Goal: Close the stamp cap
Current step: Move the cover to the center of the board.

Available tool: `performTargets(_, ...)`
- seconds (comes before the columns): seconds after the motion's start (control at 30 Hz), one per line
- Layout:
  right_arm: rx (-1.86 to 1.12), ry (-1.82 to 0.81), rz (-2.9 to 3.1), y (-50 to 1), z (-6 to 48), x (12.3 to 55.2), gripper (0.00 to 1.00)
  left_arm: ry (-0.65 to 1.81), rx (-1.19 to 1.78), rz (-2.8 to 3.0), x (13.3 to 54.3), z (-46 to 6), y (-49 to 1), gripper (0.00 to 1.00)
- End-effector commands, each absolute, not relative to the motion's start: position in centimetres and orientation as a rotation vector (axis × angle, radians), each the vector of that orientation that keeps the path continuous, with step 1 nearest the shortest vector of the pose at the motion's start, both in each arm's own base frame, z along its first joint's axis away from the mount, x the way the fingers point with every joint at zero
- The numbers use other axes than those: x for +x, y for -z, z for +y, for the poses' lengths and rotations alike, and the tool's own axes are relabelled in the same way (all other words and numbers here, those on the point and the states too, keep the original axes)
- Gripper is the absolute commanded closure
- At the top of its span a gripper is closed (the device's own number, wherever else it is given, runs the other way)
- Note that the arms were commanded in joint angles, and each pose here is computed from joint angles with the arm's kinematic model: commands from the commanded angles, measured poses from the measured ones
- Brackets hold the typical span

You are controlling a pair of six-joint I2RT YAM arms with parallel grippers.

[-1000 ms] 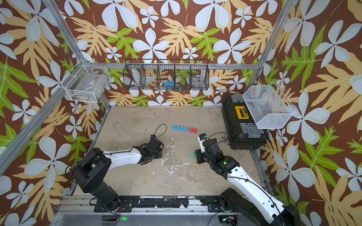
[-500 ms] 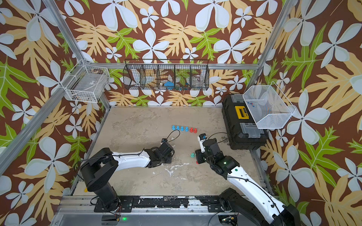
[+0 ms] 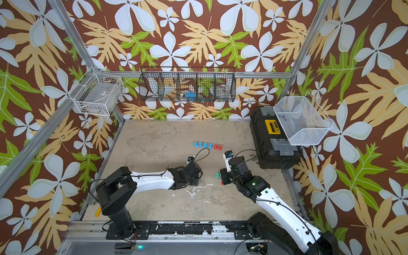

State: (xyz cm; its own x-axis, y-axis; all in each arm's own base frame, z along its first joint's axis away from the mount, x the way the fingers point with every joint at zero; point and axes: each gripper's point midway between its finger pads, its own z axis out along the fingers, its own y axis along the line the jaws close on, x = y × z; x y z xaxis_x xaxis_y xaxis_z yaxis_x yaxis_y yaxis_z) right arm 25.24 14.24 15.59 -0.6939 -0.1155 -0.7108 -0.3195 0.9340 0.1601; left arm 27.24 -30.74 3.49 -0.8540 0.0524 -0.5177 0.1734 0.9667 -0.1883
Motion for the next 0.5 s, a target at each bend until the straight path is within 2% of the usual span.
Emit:
performTargets(0.0,-0.298,-0.346,2.324,-15.7,14.2,25.4,0.67,0.292,0.153,2.570,27.4,-30.4,-4.2,0.59)
performTargets(0.27,-0.297,-0.326,2.336,-15.3,14.1,25.5,0.67,0.342,0.159,2.503,27.2,-30.0,-8.0,0.57)
performTargets(0.47,-0.303,-0.313,2.364,-14.6,14.1,25.6,0.67,0.481,0.166,2.351,26.4,-28.6,-13.8,0.55)
